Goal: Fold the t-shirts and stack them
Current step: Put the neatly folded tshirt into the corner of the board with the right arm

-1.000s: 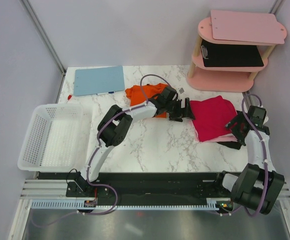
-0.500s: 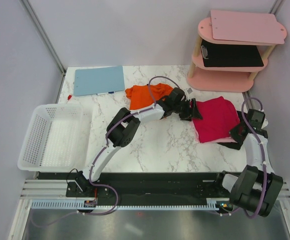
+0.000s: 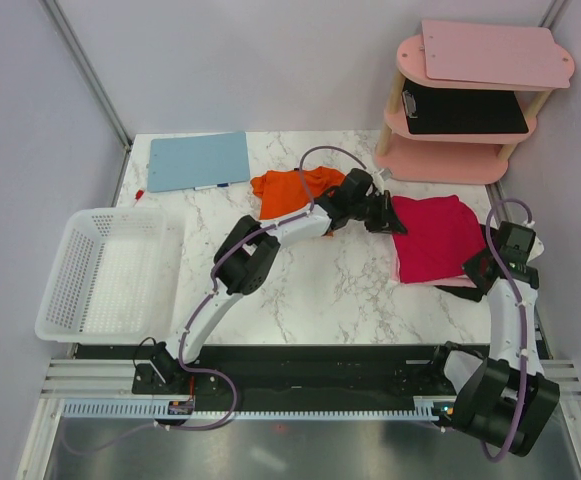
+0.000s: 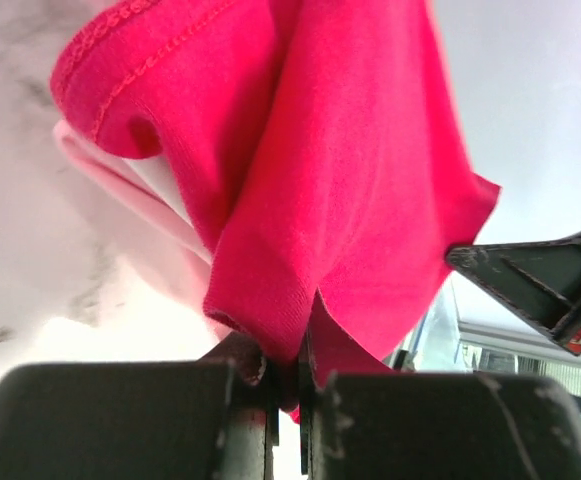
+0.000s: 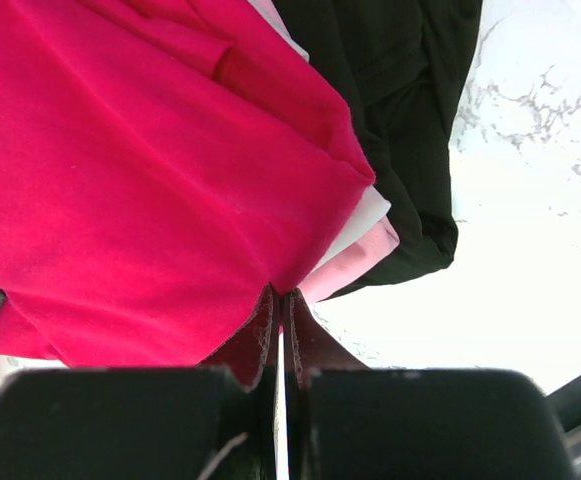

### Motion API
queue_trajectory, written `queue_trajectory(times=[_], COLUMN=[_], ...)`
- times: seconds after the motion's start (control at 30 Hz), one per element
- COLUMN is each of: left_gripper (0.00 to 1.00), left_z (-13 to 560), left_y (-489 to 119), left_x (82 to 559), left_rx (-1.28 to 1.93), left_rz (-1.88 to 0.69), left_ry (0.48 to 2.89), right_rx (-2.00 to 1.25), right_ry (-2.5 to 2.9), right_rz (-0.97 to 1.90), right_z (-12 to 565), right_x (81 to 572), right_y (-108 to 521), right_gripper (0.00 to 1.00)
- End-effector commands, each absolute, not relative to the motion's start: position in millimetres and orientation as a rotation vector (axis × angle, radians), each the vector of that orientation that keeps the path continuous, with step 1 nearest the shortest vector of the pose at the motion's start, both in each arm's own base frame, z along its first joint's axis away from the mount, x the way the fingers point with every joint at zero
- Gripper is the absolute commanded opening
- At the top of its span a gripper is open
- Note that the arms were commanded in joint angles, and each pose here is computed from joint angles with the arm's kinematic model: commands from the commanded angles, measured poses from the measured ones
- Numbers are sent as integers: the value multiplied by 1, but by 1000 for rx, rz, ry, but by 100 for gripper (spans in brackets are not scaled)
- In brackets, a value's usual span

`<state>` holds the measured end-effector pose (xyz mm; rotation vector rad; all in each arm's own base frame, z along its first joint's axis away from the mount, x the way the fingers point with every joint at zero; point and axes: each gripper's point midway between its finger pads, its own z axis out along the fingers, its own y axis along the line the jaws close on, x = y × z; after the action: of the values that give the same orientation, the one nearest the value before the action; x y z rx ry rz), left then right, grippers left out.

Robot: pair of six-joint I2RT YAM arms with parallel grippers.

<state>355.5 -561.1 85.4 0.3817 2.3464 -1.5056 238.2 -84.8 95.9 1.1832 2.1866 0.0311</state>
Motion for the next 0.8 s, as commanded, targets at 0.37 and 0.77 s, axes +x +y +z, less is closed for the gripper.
queue_trajectory(times=[0.37,0.77], left_gripper=[41,100], left_z=[151,186], left_y=[-605,-472], left_x=[324,304], left_rx=[604,719], left_rz=[-1630,-1122], left_ry=[2125,2252], right_rx=[1091,870], right_ry=[2194,2171], right_rz=[35,191], right_z=[110,159], right_x=[246,278], right_y=[-87,-74], right_gripper=[28,98])
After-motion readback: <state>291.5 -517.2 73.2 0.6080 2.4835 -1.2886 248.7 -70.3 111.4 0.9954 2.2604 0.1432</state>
